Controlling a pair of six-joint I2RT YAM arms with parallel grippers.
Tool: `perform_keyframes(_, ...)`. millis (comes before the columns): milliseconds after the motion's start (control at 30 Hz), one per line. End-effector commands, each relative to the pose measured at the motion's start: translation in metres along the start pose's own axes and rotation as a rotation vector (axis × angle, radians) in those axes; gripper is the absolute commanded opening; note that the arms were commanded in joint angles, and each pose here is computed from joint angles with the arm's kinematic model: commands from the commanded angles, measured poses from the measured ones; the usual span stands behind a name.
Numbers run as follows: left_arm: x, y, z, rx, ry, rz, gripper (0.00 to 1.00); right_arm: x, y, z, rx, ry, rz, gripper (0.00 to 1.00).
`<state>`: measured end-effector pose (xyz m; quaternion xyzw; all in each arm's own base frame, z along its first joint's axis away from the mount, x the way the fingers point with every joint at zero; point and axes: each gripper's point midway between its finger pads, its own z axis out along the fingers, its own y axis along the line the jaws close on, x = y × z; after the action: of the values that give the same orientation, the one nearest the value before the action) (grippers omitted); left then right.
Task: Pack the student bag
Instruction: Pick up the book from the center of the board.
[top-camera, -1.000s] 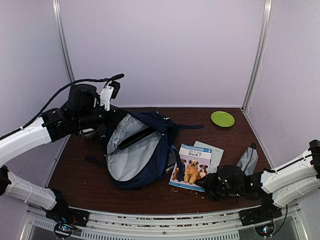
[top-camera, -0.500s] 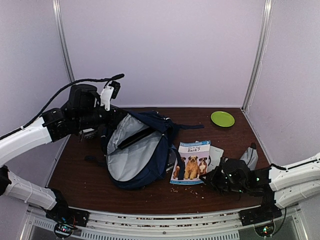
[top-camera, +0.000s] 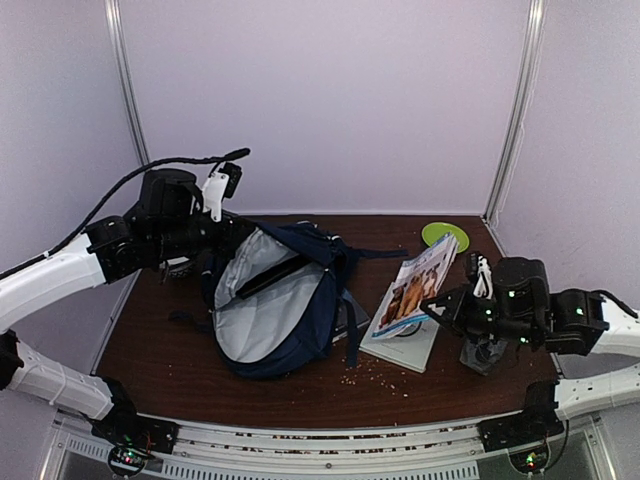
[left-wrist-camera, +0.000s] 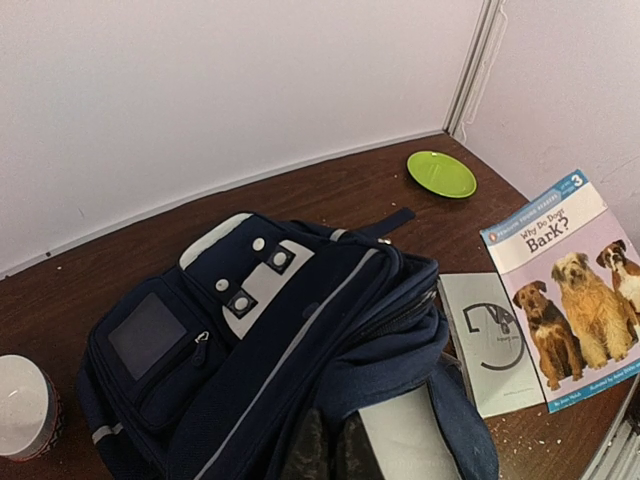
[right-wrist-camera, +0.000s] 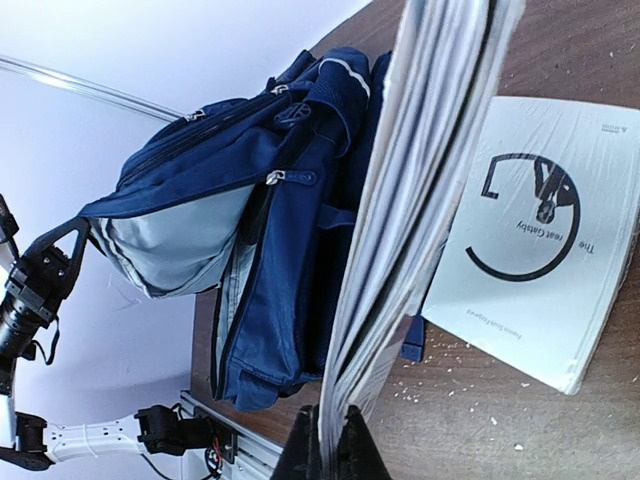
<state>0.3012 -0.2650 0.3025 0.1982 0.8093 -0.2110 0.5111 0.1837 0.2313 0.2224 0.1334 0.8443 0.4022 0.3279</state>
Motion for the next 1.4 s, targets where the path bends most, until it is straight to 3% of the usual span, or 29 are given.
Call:
perform_keyframes(0, -0.026, 0.000, 0.002, -0.005, -0.094, -0.040, 0.00, -0.003, -0.027, 0.007, 0.112, 0.006, -0.133, 0.00)
perform_keyframes(300, -0.013, 0.002, 0.004, -0.008, -0.070, -0.056, 0.00, 0.008, -0.064, 0.033, 0.314, 0.068, -0.320, 0.00)
perform_keyframes(667, -0.009, 0.003, 0.006, -0.007, -0.063, -0.050, 0.00, 0.027, -0.093, 0.052, 0.394, 0.117, -0.301, 0.00)
perform_keyframes(967, -0.016, 0.005, 0.006, -0.029, -0.064, -0.028, 0.00, -0.014, -0.031, 0.011, 0.136, -0.041, -0.279, 0.00)
perform_keyframes(1200, -0.035, 0.002, 0.006, -0.029, -0.097, -0.021, 0.00, -0.011, 0.022, -0.020, -0.086, 0.038, -0.264, 0.00)
perform_keyframes(1367, -0.051, -0.004, 0.007, -0.009, -0.120, -0.015, 0.00, -0.009, 0.072, -0.041, -0.359, 0.048, -0.227, 0.00)
